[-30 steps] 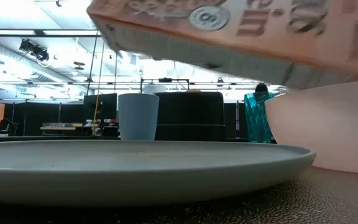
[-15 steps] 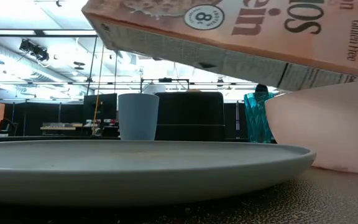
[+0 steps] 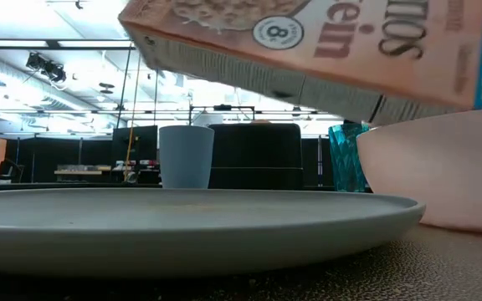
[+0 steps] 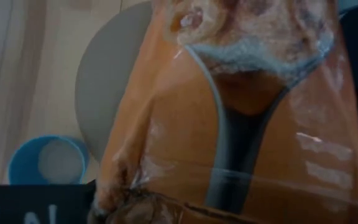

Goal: Arrange a breakfast setting
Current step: Pour the cereal from the cereal box into the orange bowl

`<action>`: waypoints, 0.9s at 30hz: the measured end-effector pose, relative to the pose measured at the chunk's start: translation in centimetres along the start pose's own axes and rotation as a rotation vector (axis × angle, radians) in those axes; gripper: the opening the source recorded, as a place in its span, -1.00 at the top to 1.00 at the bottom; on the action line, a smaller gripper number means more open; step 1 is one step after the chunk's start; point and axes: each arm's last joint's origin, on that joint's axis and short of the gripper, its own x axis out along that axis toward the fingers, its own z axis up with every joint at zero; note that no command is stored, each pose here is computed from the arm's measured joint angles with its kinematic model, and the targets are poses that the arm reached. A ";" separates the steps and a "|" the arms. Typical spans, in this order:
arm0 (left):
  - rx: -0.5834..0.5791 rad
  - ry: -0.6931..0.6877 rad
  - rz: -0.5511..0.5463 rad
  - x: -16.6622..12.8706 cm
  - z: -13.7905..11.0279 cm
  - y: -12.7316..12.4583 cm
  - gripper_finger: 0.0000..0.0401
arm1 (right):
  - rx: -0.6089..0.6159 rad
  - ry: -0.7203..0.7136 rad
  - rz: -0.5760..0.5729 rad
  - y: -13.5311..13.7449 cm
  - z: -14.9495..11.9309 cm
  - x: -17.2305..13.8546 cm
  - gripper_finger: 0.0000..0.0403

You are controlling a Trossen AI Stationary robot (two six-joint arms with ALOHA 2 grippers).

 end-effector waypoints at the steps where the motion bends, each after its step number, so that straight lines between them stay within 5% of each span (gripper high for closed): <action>1: 0.009 -0.007 -0.001 0.0 0.1 0.0 0.09 | 0.000 0.000 0.000 0.0 0.0 0.0 0.45; 27: -0.020 0.034 -0.018 -0.1 0.0 0.9 0.09 | 0.000 -0.001 -0.001 0.0 0.0 0.0 0.45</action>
